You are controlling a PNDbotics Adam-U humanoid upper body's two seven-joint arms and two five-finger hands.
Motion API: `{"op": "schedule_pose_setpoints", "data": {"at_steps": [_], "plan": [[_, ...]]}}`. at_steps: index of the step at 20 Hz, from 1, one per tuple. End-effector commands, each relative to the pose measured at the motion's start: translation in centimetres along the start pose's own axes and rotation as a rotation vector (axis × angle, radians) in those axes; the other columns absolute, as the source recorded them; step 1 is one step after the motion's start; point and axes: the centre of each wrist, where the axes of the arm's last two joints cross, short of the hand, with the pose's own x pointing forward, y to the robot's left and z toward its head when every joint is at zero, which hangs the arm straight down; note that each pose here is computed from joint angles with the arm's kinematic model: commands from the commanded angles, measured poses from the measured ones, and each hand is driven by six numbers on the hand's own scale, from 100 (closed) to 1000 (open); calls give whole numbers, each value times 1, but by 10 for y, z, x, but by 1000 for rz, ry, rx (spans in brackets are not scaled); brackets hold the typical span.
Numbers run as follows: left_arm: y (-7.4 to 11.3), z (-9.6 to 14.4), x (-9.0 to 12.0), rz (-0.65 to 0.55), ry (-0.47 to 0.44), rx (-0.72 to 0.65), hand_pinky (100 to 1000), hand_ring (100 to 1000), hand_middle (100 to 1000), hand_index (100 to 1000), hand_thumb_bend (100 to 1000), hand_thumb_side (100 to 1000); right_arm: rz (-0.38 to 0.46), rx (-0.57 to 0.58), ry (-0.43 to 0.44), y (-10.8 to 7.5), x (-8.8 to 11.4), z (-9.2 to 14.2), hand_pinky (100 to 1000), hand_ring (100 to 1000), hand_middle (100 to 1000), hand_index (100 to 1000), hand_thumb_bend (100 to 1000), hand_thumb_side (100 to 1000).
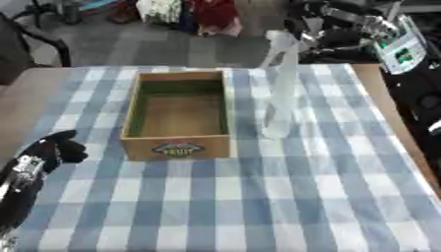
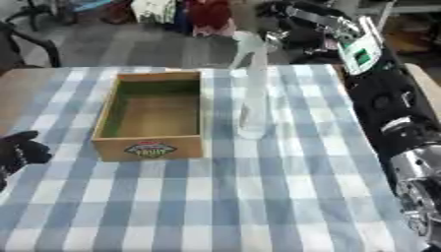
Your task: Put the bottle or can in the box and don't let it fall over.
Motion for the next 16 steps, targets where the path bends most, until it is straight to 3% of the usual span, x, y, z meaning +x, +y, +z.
{"op": "schedule_pose_setpoints", "data": {"at_steps": [1, 8, 16], "plan": [[2, -5, 6, -9, -25, -7, 744, 675, 639, 863, 116, 973, 97, 95, -58, -15, 7, -3, 1000, 973, 914, 1000, 100, 756], [2, -5, 6, -8, -27, -10, 744, 677, 639, 864, 117, 972, 140, 161, -52, -13, 10, -9, 1000, 960, 910, 1000, 100, 743], [2, -5, 6, -6, -28, -9, 744, 678, 638, 864, 117, 972, 116, 50, -32, -28, 7, 2, 1000, 945, 893, 1000, 100, 712]]}}
